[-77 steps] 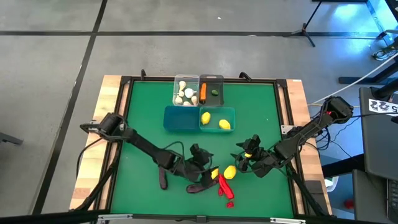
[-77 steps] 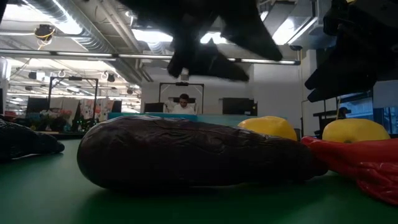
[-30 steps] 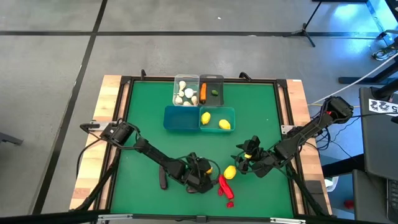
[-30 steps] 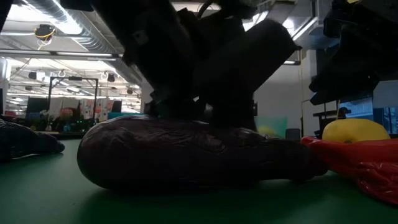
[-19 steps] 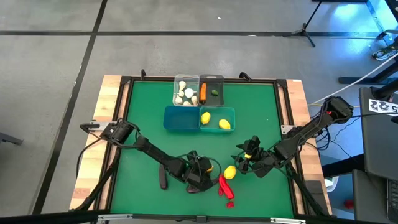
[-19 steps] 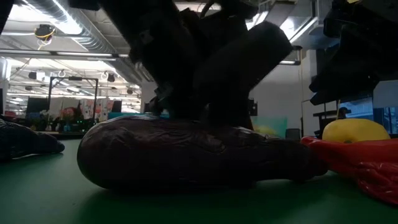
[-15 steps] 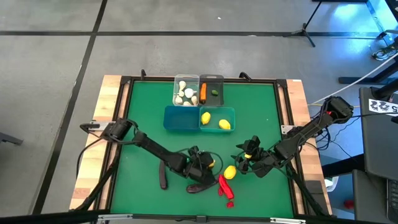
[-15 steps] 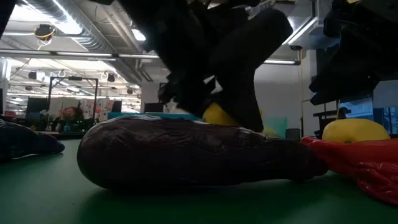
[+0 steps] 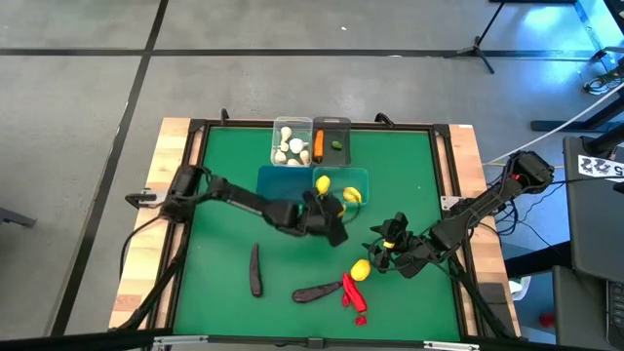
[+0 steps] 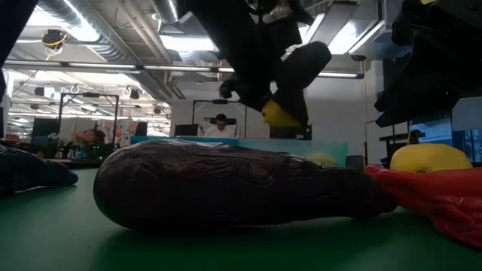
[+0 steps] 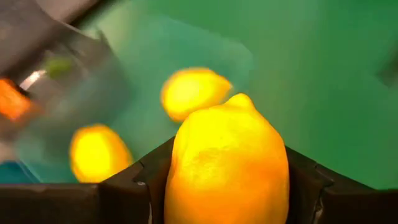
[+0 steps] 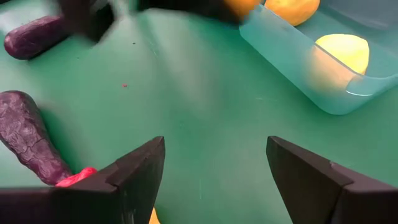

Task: Sort produce into baskets
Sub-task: Put the yellow lemon into the green bin

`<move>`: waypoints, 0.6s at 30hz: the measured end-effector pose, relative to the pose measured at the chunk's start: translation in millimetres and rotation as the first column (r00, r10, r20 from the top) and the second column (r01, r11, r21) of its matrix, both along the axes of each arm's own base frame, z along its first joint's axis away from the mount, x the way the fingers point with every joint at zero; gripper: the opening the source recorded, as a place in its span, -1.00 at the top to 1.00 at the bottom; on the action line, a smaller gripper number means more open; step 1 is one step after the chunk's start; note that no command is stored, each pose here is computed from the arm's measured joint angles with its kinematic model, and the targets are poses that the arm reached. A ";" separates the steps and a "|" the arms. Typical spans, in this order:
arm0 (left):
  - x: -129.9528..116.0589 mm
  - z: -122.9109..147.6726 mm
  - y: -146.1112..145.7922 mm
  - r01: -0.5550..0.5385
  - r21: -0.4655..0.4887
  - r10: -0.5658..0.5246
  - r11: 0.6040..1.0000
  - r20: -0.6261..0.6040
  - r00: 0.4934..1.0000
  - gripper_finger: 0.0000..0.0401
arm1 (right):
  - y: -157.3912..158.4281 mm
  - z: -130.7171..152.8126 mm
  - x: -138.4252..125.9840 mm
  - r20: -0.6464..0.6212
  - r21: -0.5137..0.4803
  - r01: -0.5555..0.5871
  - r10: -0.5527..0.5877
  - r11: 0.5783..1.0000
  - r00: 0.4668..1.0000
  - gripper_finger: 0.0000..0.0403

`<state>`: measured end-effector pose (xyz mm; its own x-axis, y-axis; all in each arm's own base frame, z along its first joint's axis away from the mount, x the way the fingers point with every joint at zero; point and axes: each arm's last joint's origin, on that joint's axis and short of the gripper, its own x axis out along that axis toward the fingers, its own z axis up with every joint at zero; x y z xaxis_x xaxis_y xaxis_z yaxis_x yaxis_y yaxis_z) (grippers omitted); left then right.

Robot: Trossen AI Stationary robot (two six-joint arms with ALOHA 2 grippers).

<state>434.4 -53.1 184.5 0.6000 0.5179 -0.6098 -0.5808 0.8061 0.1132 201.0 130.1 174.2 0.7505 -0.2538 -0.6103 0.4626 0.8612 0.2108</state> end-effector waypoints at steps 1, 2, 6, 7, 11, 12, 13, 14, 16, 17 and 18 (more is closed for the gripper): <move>2.1 1.0 8.9 -0.010 0.009 0.010 1.000 0.006 1.000 -0.02 | 0.0 0.0 0.0 0.000 0.000 0.000 0.000 1.000 1.000 -0.39; 3.3 1.2 18.0 -0.021 0.017 0.021 1.000 0.003 1.000 -0.02 | 0.0 0.0 0.0 0.000 0.000 0.000 0.000 1.000 1.000 -0.39; 7.5 3.2 54.3 -0.089 0.007 0.088 0.996 0.035 0.995 -0.02 | 0.0 -0.1 -0.1 -0.001 -0.001 0.000 0.000 1.000 1.000 -0.39; 7.5 3.2 62.9 -0.106 0.001 0.106 0.994 0.037 0.994 -0.02 | 0.0 -0.1 -0.1 -0.001 -0.001 0.000 0.000 1.000 1.000 -0.39; 8.7 3.6 87.8 -0.133 -0.070 0.137 0.989 0.070 0.988 -0.02 | 0.0 -0.1 -0.1 -0.001 -0.001 0.000 0.000 1.000 1.000 -0.39; 10.2 4.5 91.7 -0.127 -0.106 0.137 0.986 0.098 0.986 -0.02 | -0.1 -0.1 -0.1 -0.001 -0.001 0.001 -0.001 1.000 1.000 -0.39; 12.3 3.4 94.2 -0.115 -0.129 0.130 0.985 0.116 0.985 -0.02 | -0.2 0.0 -0.1 0.002 -0.005 0.004 -0.004 1.000 1.000 -0.39; 14.4 2.9 96.3 -0.103 -0.143 0.122 0.984 0.136 0.983 -0.03 | -0.2 0.1 0.0 0.003 -0.005 0.004 -0.004 1.000 1.000 -0.39; 17.7 -1.9 98.5 -0.095 -0.146 0.117 0.985 0.152 0.981 -0.03 | -0.3 0.0 -0.1 0.002 -0.006 0.004 -0.004 1.000 1.000 -0.39; 18.7 -2.6 99.7 -0.095 -0.148 0.118 0.984 0.161 0.980 -0.03 | -0.2 0.1 0.0 0.003 -0.005 0.004 -0.004 1.000 1.000 -0.39; 18.6 -2.8 100.2 -0.098 -0.152 0.123 0.983 0.163 0.979 -0.03 | -0.1 0.1 -0.1 0.003 -0.005 0.004 -0.004 1.000 1.000 -0.39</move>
<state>453.0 47.1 181.7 0.6455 0.5021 -0.5756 -0.6680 0.7365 -0.1066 200.9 130.0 174.3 0.7511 -0.2599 -0.6068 0.4654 0.8605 0.2075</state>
